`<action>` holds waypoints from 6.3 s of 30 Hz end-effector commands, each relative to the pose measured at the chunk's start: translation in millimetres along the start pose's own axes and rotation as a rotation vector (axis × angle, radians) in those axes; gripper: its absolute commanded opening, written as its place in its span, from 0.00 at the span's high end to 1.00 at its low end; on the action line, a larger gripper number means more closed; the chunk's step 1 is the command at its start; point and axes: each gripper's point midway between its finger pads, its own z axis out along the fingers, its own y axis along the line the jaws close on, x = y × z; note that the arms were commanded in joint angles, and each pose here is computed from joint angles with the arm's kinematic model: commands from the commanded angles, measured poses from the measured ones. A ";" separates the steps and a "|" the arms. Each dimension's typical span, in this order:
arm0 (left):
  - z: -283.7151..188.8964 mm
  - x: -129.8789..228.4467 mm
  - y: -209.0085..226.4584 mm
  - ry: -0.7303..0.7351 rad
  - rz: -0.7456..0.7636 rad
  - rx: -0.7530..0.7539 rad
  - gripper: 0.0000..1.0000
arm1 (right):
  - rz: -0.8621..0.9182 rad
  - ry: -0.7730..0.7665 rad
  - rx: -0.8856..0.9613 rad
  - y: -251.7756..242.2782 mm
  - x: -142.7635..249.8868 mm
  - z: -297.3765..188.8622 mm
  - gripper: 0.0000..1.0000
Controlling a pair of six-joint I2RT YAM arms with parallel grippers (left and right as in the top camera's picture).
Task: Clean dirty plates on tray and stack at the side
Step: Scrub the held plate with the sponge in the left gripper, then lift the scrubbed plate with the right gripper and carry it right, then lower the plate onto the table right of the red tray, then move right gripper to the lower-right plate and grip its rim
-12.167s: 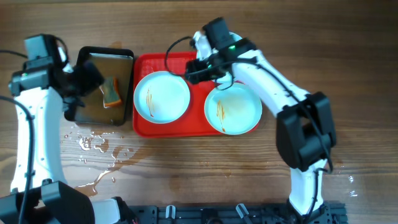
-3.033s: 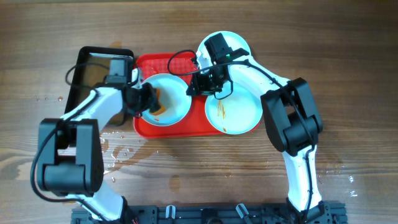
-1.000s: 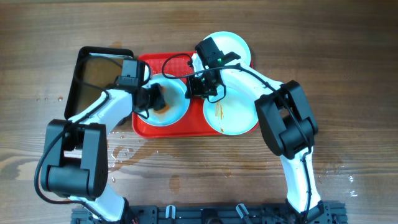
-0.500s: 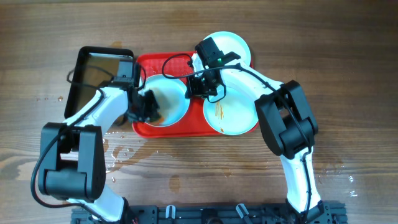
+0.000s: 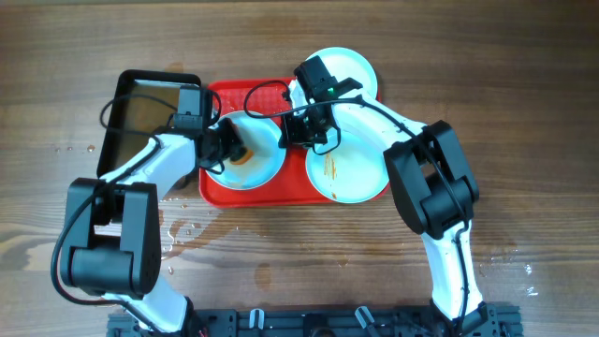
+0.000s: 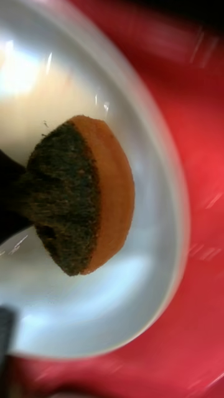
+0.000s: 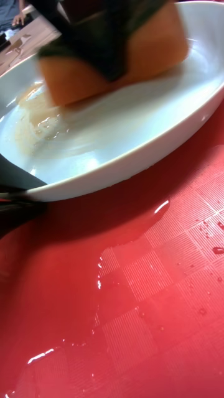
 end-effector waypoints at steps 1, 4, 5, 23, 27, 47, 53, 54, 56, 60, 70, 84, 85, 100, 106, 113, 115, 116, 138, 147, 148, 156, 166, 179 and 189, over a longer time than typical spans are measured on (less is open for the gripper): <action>-0.1 -4.7 56.0 -0.089 -0.096 -0.278 0.96 | 0.008 0.026 0.005 -6.7 6.1 9.1 0.96; -4.6 21.4 71.6 0.010 -0.145 -0.348 0.96 | 0.009 0.026 0.005 -6.7 6.1 9.1 0.96; -6.3 34.0 73.6 0.066 -0.156 -0.353 0.96 | 0.009 0.026 0.005 -6.7 6.0 9.1 0.95; 5.3 -3.8 32.0 -0.046 0.048 -0.155 0.96 | 0.005 0.026 0.005 -6.7 6.1 9.1 0.96; -0.8 -12.0 56.0 -0.114 -0.025 -0.287 0.96 | 0.006 0.026 0.005 -6.7 6.1 9.1 0.96; -110.6 -0.7 -32.2 0.051 -0.021 0.188 0.96 | -0.010 0.027 -0.012 -3.7 5.7 8.2 0.96; -165.4 -33.2 -7.0 -0.156 -0.059 0.147 0.96 | -0.055 -0.057 -0.005 4.3 -12.6 -24.3 0.96; -167.3 -34.8 -3.7 -0.164 -0.066 0.140 0.96 | -0.060 -0.084 0.022 3.4 -16.8 -32.6 0.96; -167.5 -36.0 2.5 -0.168 -0.080 0.122 0.96 | -0.069 -0.135 0.087 1.0 -23.6 -48.5 0.96; -158.8 -35.4 12.0 -0.153 -0.094 0.076 0.96 | -0.096 -0.262 0.261 -6.8 -37.5 -92.5 0.96; -140.1 -33.5 20.6 -0.108 -0.111 0.038 0.96 | -0.148 -0.557 0.821 -31.6 -56.1 -189.3 0.96; -124.7 -30.5 26.5 -0.067 -0.123 0.015 0.96 | -0.337 -0.791 1.278 25.5 -48.5 -231.2 0.96; -124.7 -30.5 26.5 -0.067 -0.123 0.015 0.96 | -0.352 -0.802 1.291 30.9 -47.9 -232.0 0.96; -124.7 -30.5 26.5 -0.067 -0.123 0.015 0.96 | -0.378 -0.895 1.355 59.1 -40.9 -238.8 0.96; -124.7 -30.5 26.5 -0.067 -0.123 0.015 0.96 | -0.403 -0.891 1.372 61.9 -43.2 -240.9 0.96; -124.7 -30.5 26.5 -0.067 -0.123 0.015 0.96 | -0.426 -0.862 1.309 63.1 -45.1 -229.3 0.96; -124.7 -30.6 26.5 -0.067 -0.123 0.015 0.96 | -0.462 -0.806 1.207 64.3 -46.9 -210.0 0.96; -124.7 -30.6 26.5 -0.067 -0.123 0.015 0.96 | -0.493 -0.743 1.104 64.7 -47.2 -191.4 0.96; -124.7 -30.5 26.5 -0.067 -0.123 0.015 0.96 | 0.293 -0.477 0.390 -182.8 -15.9 -300.2 0.96; -124.7 -30.6 26.3 -0.068 -0.123 0.015 0.96 | 0.618 -0.499 0.441 -287.8 41.7 -283.0 0.96; -124.7 -30.5 26.4 -0.067 -0.123 0.015 0.96 | 0.639 -0.496 0.451 -292.9 46.7 -277.7 0.96; -124.7 -30.5 26.4 -0.067 -0.123 0.015 0.96 | 0.708 -0.455 0.524 -311.7 74.2 -255.4 0.96; -124.7 -30.7 26.3 -0.068 -0.122 0.015 0.96 | 0.733 -0.378 0.459 -291.8 80.7 -257.2 0.63; -123.5 -34.5 25.0 -0.100 -0.100 -0.012 0.96 | 0.368 -0.261 0.217 -174.0 53.1 -241.7 0.60; -121.3 -36.8 16.7 -0.137 -0.056 -0.033 0.96 | 0.256 -0.110 0.284 -159.3 84.3 -175.2 0.59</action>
